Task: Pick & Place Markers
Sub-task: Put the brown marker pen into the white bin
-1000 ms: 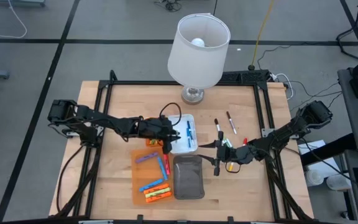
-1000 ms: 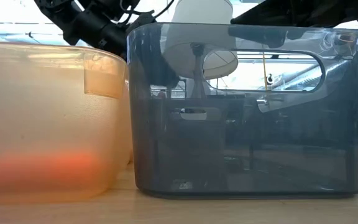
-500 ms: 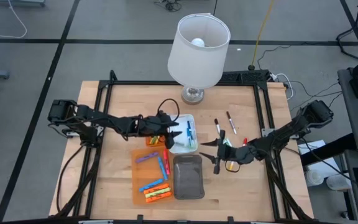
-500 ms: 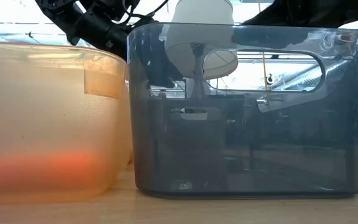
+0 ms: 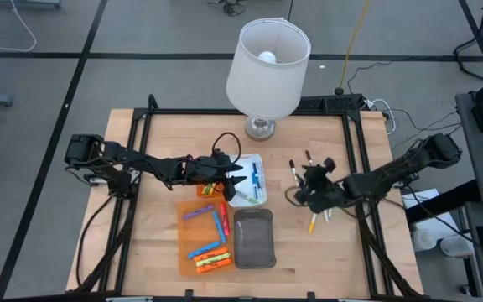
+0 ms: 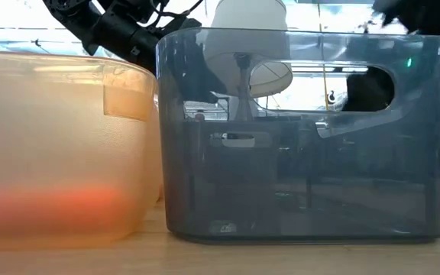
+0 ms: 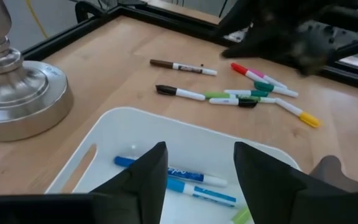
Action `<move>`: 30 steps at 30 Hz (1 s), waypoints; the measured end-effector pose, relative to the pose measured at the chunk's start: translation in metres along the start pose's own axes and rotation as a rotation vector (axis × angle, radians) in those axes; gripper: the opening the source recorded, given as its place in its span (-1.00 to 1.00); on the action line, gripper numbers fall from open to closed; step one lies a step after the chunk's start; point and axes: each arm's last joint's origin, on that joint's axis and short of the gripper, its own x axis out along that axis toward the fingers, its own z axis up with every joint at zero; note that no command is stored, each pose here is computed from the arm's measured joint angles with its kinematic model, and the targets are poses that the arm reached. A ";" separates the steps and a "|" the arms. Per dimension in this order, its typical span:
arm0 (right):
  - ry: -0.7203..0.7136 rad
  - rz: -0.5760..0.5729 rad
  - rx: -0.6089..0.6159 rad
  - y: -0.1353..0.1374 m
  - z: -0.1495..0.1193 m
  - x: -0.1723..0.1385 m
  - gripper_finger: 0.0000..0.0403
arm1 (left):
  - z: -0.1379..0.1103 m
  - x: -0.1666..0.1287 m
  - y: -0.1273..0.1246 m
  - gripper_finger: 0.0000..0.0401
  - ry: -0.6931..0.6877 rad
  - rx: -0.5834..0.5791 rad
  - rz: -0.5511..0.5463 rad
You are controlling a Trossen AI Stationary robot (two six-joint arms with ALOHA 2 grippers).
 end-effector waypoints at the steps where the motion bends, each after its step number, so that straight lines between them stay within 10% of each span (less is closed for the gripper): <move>1: 0.054 -0.034 0.019 -0.005 -0.004 0.005 -0.18 | 0.000 0.000 0.000 -0.07 -0.004 -0.001 -0.001; 9: 0.252 -0.168 0.163 -0.028 -0.026 0.032 -0.18 | 0.000 0.000 0.000 -0.08 -0.004 -0.001 -0.002; 30: 0.292 -0.012 0.181 -0.052 -0.058 0.057 -0.18 | 0.000 -0.001 -0.002 -0.05 -0.002 0.002 -0.009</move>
